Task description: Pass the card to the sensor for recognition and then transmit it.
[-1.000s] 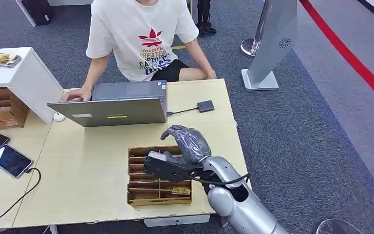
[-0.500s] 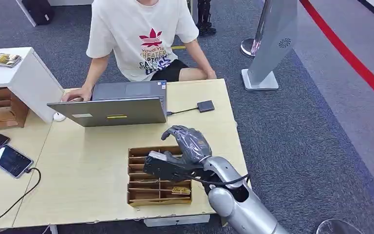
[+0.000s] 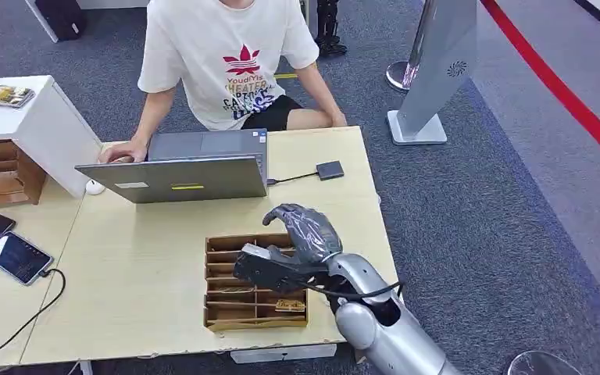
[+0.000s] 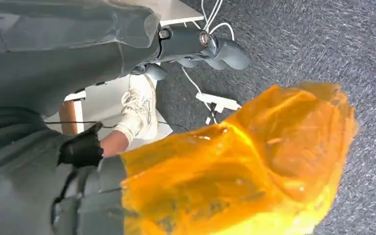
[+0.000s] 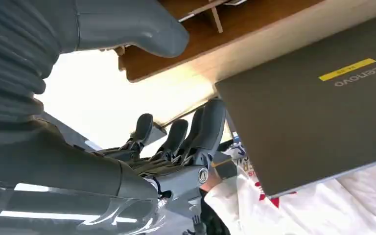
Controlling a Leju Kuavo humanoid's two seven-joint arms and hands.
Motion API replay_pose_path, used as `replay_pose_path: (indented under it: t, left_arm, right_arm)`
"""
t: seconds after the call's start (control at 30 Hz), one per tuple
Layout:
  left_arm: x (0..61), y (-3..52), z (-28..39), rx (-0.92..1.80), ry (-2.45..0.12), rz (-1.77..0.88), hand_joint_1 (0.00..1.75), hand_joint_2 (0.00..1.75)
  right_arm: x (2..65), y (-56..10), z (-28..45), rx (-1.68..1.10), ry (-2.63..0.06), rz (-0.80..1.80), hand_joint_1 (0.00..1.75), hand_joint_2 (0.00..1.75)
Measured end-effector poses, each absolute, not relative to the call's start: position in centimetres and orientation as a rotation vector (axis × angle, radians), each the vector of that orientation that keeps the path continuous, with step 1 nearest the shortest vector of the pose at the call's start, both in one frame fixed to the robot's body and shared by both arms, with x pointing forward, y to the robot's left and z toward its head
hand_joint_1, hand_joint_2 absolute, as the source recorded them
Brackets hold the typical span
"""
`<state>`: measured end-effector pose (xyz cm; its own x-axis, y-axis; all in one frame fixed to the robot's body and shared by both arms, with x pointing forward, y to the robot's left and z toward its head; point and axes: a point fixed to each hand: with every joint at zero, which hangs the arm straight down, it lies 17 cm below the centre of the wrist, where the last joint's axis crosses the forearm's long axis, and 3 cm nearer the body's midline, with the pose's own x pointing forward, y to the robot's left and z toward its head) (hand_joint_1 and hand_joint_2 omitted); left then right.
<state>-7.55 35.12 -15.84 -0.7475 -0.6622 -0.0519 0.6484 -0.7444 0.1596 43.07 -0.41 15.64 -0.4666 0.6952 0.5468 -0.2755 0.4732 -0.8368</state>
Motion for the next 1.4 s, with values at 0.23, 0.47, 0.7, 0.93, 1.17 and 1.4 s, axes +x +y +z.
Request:
replay_pose_path:
  t: [0.23,0.47,0.7,0.93,1.17,1.4]
  left_arm:
    - [-8.1,35.0,-15.7,0.12,-0.156,-2.411,0.0,0.0]
    - [-8.0,35.0,-15.7,0.12,-0.16,-2.407,0.0,0.0]
    - [-8.0,34.9,-15.7,0.121,-0.163,-2.405,0.0,0.0]
    - [-8.1,34.9,-15.7,0.117,-0.163,-2.407,0.0,0.0]
    - [-7.9,34.8,-15.7,0.112,-0.187,-2.412,0.0,0.0]
    - [-7.9,34.8,-15.8,0.102,-0.197,-2.418,0.0,0.0]
  right_arm:
    - [42.0,-0.7,15.7,-0.351,-1.716,1.182,0.68,1.75]
    - [41.6,-0.7,15.3,-0.343,-1.711,1.192,0.7,1.75]
    - [41.6,-0.7,15.3,-0.341,-1.712,1.194,0.63,1.75]
    - [41.3,-0.4,15.5,-0.323,-1.72,1.201,0.73,1.75]
    - [41.3,0.1,14.4,-0.314,-1.69,1.244,0.87,1.75]
    - [42.4,-0.6,12.6,-0.349,-1.628,1.265,0.87,1.75]
